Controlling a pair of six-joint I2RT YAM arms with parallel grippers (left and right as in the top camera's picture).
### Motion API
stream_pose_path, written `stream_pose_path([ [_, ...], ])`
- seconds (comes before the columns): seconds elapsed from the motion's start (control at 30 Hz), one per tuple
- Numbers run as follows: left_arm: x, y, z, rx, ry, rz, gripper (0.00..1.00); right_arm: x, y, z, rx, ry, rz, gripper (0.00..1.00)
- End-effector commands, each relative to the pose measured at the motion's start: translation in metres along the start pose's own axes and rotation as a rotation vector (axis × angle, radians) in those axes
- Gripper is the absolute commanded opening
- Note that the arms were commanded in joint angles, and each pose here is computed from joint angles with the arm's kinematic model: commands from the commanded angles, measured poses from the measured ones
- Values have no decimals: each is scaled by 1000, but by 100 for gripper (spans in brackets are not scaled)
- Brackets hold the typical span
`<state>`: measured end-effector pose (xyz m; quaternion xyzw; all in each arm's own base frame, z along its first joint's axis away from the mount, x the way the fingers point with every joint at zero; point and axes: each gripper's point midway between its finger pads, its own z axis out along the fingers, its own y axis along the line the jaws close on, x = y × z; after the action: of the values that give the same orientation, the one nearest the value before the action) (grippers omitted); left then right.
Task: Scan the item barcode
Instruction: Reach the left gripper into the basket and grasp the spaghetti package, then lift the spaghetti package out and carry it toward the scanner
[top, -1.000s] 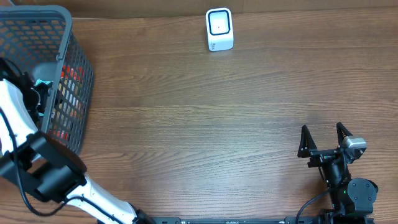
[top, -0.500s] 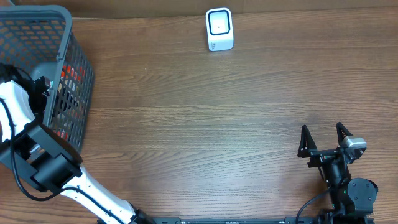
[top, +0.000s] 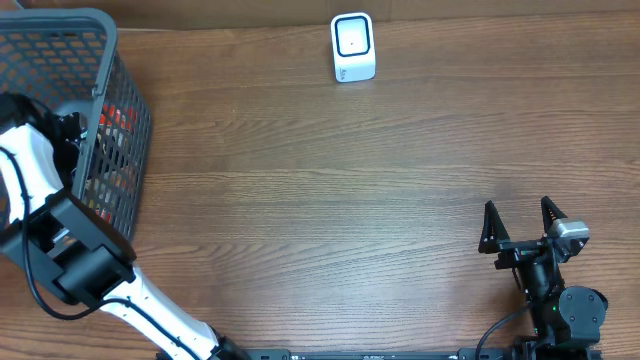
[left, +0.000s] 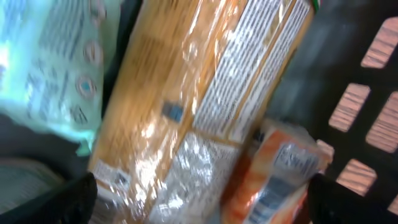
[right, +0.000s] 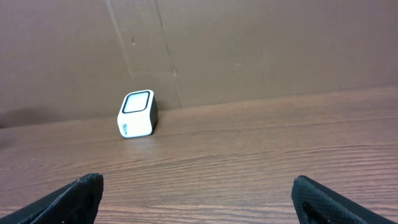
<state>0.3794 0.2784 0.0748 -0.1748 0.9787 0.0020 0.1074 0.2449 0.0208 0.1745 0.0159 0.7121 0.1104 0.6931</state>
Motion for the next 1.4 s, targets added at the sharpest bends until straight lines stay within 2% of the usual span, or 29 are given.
stream_pose_path([
  [0.0,-3,-25,11,-8,30,139,100,1,-4,0,18,-7,-3,100],
  [0.37,-2,-24,21,-42,50,161,100,1,-4,0,18,-7,-4,100],
  [0.83,30,-27,90,19,214,158,100,1,-4,0,18,-7,-4,100],
  [0.9,34,-27,97,24,232,156,93,1,-4,0,18,-7,-4,100],
  [0.93,36,-28,100,27,239,155,87,1,-4,0,18,-7,-4,100],
  [0.97,36,-28,101,28,242,155,78,1,-4,0,18,-7,-4,100],
  [1.03,36,-28,101,31,239,155,55,1,-4,0,18,-7,-3,100],
  [1.07,35,-29,101,36,235,154,52,1,-4,0,18,-6,-3,100],
  [1.13,34,-30,101,44,230,153,59,1,-4,0,18,-7,-4,100],
  [1.2,33,-31,101,47,225,153,58,1,-4,0,18,-7,-4,100],
  [1.27,32,-31,101,49,219,153,51,1,-4,0,18,-7,-4,100],
  [1.37,30,-31,100,47,215,151,27,1,-4,0,18,-6,-3,100],
])
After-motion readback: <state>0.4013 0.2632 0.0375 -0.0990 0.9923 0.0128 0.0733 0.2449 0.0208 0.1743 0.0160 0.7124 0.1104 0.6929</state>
